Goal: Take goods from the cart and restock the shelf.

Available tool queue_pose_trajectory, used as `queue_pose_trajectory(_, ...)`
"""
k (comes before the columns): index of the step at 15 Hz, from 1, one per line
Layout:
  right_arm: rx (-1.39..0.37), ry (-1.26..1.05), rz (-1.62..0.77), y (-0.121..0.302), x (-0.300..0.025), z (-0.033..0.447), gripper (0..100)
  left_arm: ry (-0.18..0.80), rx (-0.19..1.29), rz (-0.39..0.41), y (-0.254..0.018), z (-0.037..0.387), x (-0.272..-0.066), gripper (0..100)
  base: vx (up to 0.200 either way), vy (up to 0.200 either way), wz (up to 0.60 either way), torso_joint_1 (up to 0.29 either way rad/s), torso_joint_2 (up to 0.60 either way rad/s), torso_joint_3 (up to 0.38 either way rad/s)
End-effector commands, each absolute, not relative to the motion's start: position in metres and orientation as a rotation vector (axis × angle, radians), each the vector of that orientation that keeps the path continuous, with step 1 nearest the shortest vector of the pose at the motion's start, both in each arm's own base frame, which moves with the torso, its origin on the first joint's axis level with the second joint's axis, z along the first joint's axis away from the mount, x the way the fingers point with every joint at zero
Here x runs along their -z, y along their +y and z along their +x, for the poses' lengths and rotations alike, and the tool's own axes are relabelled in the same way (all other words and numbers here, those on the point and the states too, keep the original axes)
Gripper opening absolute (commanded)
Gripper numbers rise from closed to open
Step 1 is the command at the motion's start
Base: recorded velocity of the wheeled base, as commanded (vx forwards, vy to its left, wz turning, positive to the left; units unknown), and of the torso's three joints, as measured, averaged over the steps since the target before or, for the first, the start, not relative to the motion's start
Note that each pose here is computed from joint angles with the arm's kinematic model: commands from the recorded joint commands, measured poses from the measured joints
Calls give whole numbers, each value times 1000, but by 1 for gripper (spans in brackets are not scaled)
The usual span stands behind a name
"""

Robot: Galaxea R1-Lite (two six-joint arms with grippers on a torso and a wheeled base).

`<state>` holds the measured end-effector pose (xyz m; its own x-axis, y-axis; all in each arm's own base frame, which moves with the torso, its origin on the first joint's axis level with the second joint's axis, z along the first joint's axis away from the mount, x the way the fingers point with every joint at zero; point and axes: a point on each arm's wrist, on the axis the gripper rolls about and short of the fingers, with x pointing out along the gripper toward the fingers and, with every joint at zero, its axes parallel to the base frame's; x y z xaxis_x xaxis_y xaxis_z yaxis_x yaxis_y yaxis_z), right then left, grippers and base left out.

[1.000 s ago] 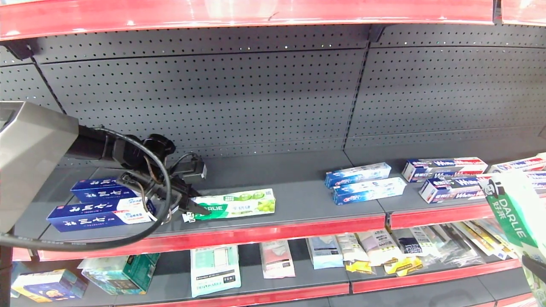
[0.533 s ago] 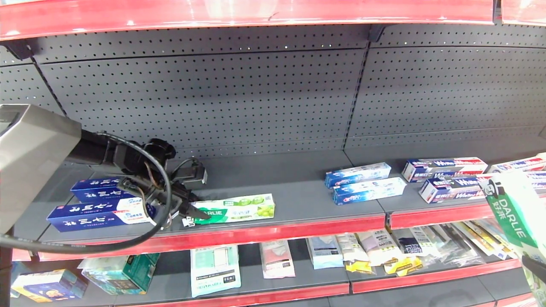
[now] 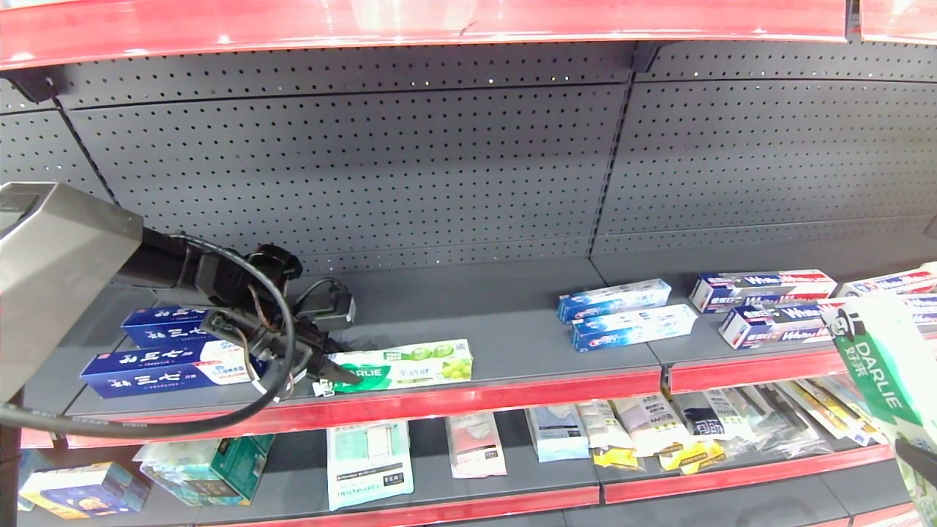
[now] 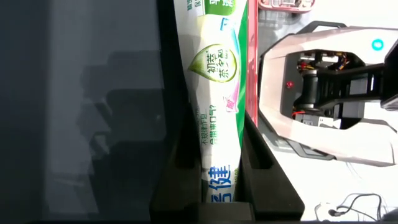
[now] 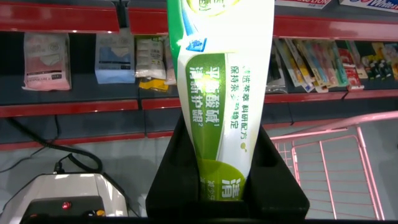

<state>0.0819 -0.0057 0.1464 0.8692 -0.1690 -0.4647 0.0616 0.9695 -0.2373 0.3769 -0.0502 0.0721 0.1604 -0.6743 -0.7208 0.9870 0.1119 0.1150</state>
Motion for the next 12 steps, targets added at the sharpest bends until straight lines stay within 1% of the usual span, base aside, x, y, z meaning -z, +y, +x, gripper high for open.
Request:
queue_pose_trajectory(1, 122, 503, -219, -6, -147, 82, 0, 567, 1331, 683, -50, 376, -72, 0, 0, 0, 0, 0, 0, 0)
queue_pose_trajectory(2, 121, 506, -219, -6, -146, 82, 0, 557, 1338, 698, -50, 377, -71, 0, 0, 0, 0, 0, 0, 0)
queue_pose_trajectory(6, 124, 506, -219, -6, -146, 82, 0, 557, 1336, 711, -50, 377, -71, 0, 0, 0, 0, 0, 0, 0)
queue_pose_trajectory(12, 124, 509, -220, -6, -145, 81, 0, 593, 1317, 722, -49, 375, -69, 0, 0, 0, 0, 0, 0, 0)
